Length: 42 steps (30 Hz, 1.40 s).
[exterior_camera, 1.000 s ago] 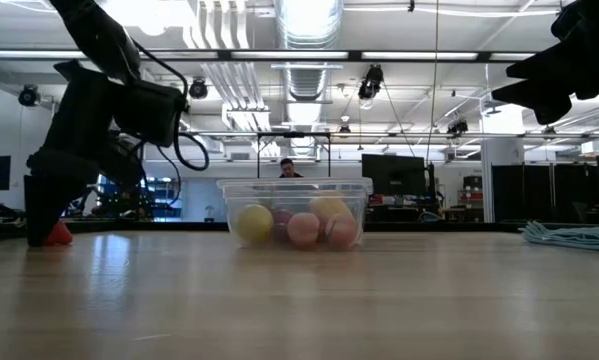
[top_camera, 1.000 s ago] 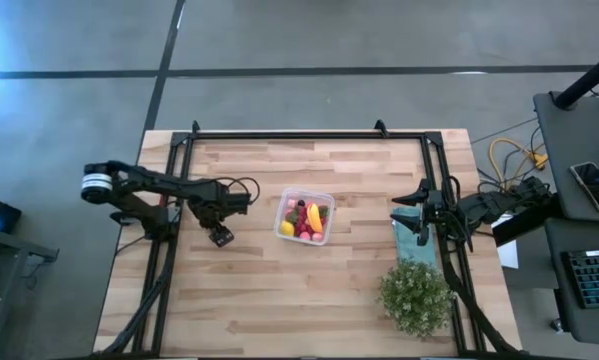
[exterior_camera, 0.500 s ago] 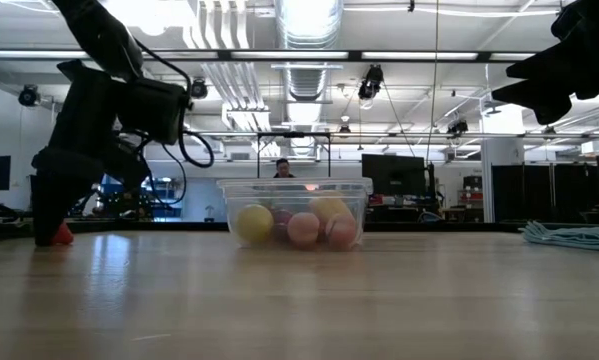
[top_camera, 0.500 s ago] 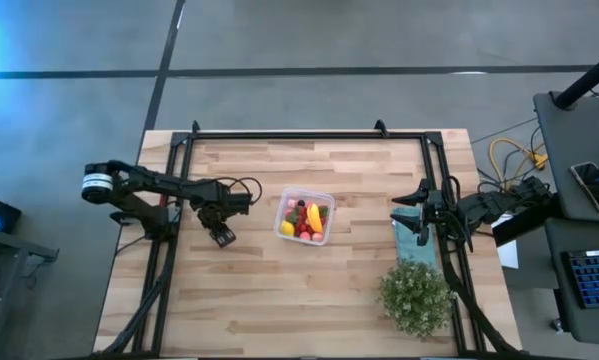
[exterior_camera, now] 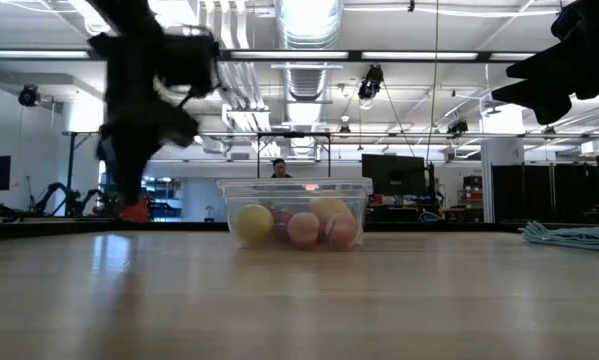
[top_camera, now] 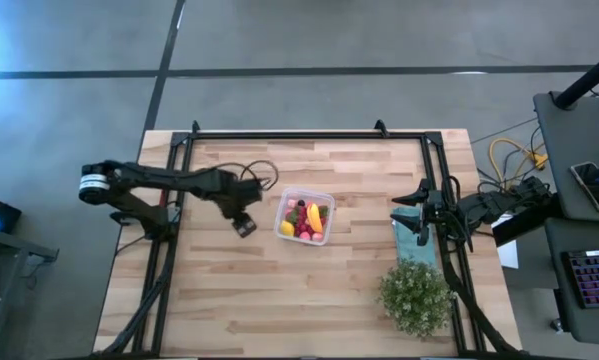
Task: Pick and placing Produce into tupperware
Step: Put the strawberry into the transparent bin
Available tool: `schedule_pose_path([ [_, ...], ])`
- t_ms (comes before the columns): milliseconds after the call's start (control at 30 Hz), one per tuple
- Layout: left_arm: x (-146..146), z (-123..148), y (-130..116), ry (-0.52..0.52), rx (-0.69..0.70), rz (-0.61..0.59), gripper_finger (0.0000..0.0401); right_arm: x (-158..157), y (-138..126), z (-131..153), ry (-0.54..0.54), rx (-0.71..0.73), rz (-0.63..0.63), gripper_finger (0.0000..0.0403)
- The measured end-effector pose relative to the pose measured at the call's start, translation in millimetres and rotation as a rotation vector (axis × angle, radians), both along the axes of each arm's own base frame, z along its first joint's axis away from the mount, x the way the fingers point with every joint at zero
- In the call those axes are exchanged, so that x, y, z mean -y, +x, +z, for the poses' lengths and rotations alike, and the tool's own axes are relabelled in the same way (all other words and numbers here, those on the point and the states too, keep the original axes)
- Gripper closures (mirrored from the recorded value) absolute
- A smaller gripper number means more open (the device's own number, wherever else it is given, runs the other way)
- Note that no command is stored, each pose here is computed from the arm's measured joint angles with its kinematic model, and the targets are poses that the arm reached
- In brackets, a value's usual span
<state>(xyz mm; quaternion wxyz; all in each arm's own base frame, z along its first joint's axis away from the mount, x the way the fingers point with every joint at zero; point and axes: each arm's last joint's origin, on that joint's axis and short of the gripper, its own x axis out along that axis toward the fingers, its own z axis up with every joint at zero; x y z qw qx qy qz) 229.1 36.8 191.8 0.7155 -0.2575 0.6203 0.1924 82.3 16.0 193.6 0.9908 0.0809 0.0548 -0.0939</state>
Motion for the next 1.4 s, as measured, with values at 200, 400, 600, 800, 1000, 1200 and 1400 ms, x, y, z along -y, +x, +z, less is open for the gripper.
schedule_pose_path([
  [200, -7, 52, 42, 0.072, 0.369, -0.051, 0.0256, 0, 0, 0, 0.0, 0.0, -0.001, 0.017],
  [400, -12, 81, 72, 0.107, 0.547, -0.091, 0.0273, 0, 0, 0, 0.0, 0.0, 0.0, 0.017],
  [600, -13, 57, 66, 0.186, 0.252, -0.215, 0.0277, 0, 0, 0, 0.0, 0.0, 0.0, 0.017],
  [800, -6, 39, 58, 0.193, 0.074, -0.401, 0.0252, 0, 0, 0, 0.0, 0.0, 0.0, 0.017],
  [1000, 10, 40, 62, 0.258, 0.092, -0.75, 0.021, 0, 0, 0, 0.0, 0.001, 0.0, 0.017],
  [1200, 8, 28, 71, 0.332, 0.045, -0.872, 0.0179, 0, 0, 0, 0.0, 0.0, 0.0, 0.017],
  [1400, 6, 6, 81, 0.323, -0.014, -0.922, 0.0174, 0, 0, 0, 0.0, 0.0, 0.0, 0.017],
])
